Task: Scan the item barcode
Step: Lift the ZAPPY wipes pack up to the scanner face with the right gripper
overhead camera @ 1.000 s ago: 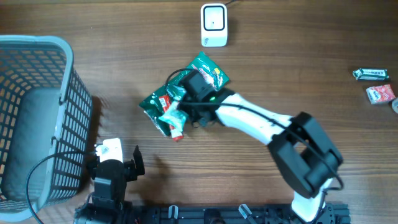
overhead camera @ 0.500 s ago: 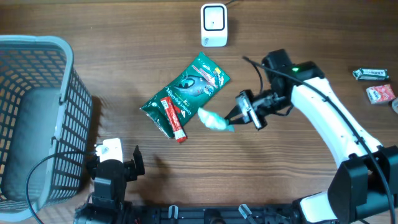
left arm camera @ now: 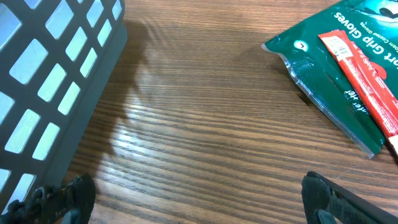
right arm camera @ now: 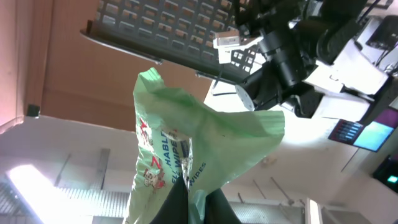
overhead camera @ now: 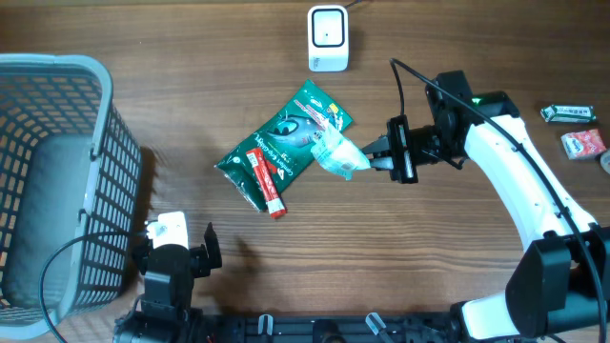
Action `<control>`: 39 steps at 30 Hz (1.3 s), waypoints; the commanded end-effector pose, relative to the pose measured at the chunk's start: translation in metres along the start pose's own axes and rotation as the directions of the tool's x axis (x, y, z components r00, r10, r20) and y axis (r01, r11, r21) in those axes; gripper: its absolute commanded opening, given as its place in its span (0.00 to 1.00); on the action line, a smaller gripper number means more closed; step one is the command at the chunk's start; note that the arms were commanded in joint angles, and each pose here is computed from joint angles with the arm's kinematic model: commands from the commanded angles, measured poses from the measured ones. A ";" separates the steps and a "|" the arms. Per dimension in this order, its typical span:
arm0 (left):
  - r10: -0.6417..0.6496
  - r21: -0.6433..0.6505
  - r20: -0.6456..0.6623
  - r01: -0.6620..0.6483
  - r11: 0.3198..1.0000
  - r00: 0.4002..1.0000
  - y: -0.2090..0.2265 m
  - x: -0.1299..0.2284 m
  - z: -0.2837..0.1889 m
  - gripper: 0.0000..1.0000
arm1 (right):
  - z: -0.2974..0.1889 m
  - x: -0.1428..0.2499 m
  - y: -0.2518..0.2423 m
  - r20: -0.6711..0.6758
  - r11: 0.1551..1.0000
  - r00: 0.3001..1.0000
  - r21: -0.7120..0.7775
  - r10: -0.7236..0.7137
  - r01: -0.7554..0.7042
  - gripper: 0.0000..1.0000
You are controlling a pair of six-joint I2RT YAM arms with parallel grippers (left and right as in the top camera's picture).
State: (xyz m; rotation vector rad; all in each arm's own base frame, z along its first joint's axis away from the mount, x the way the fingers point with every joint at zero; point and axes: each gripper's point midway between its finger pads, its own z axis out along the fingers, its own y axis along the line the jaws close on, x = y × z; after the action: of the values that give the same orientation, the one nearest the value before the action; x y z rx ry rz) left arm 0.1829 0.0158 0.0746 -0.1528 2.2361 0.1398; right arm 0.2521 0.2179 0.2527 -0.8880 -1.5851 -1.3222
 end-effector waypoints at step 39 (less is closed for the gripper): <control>0.017 0.003 -0.008 -0.017 1.000 1.000 0.000 0.004 0.002 1.00 | -0.111 -0.136 0.213 0.927 0.615 -0.153 0.345 -0.343 0.710 0.04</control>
State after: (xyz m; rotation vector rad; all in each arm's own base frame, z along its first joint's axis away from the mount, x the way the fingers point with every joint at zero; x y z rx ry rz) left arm 0.1828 0.0158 0.0745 -0.1531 2.2368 0.1399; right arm 0.4871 0.1492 0.2119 -1.4147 -3.2322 -1.5619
